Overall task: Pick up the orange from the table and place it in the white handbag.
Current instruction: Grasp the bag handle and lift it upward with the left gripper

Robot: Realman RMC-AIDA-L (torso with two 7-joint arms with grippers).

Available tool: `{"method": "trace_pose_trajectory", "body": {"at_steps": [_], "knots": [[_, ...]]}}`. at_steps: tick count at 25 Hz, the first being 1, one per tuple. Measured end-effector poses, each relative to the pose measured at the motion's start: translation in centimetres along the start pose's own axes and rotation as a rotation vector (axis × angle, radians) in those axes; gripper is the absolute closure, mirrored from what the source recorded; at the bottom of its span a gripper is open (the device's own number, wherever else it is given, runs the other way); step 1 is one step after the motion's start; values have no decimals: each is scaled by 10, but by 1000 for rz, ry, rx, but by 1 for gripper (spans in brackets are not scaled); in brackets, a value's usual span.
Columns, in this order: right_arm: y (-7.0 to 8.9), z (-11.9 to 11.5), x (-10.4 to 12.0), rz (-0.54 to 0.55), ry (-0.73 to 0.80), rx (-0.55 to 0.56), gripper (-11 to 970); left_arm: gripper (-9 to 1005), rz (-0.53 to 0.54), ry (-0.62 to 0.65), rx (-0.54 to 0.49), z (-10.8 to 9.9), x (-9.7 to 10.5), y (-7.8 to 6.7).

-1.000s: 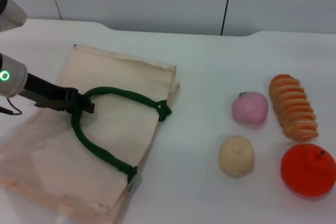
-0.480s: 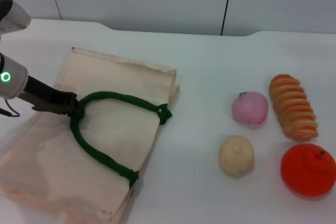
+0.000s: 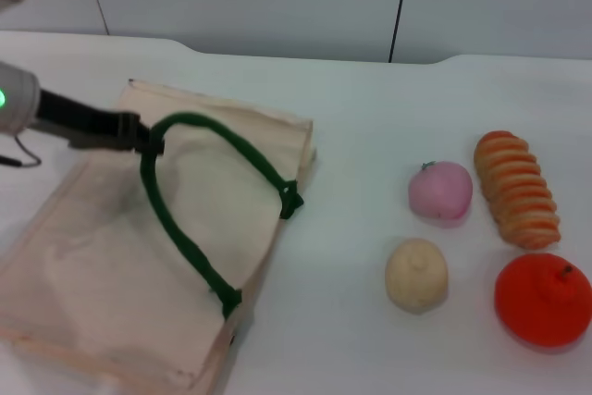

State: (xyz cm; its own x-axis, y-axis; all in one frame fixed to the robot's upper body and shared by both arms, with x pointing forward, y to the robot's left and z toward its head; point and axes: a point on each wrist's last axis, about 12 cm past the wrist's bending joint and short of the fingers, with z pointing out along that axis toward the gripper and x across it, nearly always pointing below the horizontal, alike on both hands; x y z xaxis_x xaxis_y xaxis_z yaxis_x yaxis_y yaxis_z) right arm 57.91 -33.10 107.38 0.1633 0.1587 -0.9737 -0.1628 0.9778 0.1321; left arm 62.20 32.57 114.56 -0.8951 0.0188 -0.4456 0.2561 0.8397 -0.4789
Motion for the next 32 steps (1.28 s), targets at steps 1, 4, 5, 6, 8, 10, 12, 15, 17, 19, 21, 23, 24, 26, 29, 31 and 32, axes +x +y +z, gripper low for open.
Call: {"method": "trace_pose_trajectory", "body": {"at_steps": [1,4,5,6,8,10,12,15,17,19,21,23,24,26,29,31,32], "knots": [[0,0,0,0,0,0,79,874,5,-16,20,-4,-2,-2],[0,0,0,-1,2,-4,79,875,23,-62,84,-14,-7,-8],[1,0,0,0,4,-7,79,875,29,-77,100,-17,-8,-10],[1,0,1,2,5,-9,79,875,36,-91,115,-20,-10,-11],[2,0,1,22,10,-18,79,876,52,-119,150,-27,-12,-15],[2,0,0,47,10,-26,80,876,70,-149,187,-34,-15,-20],[0,1,-2,70,8,-39,80,876,89,-183,219,-42,-18,-24],[-2,0,-6,98,12,-71,80,876,114,-224,261,-51,-22,-30],[-3,0,-9,114,18,-102,80,876,131,-254,285,-58,-25,-33],[-5,0,-12,124,36,-143,80,876,148,-287,315,-64,-28,-37],[-6,2,-16,132,57,-186,80,877,158,-311,339,-69,-30,-39],[-6,4,-19,141,82,-229,80,877,163,-331,358,-73,-31,-40],[-6,5,-21,144,96,-250,80,877,166,-338,364,-74,-32,-40],[-6,7,-24,142,127,-298,80,877,170,-347,369,-77,-32,-40],[-3,9,-31,123,178,-374,80,877,173,-358,372,-79,-33,-41],[-2,10,-36,101,216,-424,79,877,173,-360,372,-79,-33,-40],[-1,10,-39,92,234,-449,79,877,172,-360,372,-79,-33,-40]]}}
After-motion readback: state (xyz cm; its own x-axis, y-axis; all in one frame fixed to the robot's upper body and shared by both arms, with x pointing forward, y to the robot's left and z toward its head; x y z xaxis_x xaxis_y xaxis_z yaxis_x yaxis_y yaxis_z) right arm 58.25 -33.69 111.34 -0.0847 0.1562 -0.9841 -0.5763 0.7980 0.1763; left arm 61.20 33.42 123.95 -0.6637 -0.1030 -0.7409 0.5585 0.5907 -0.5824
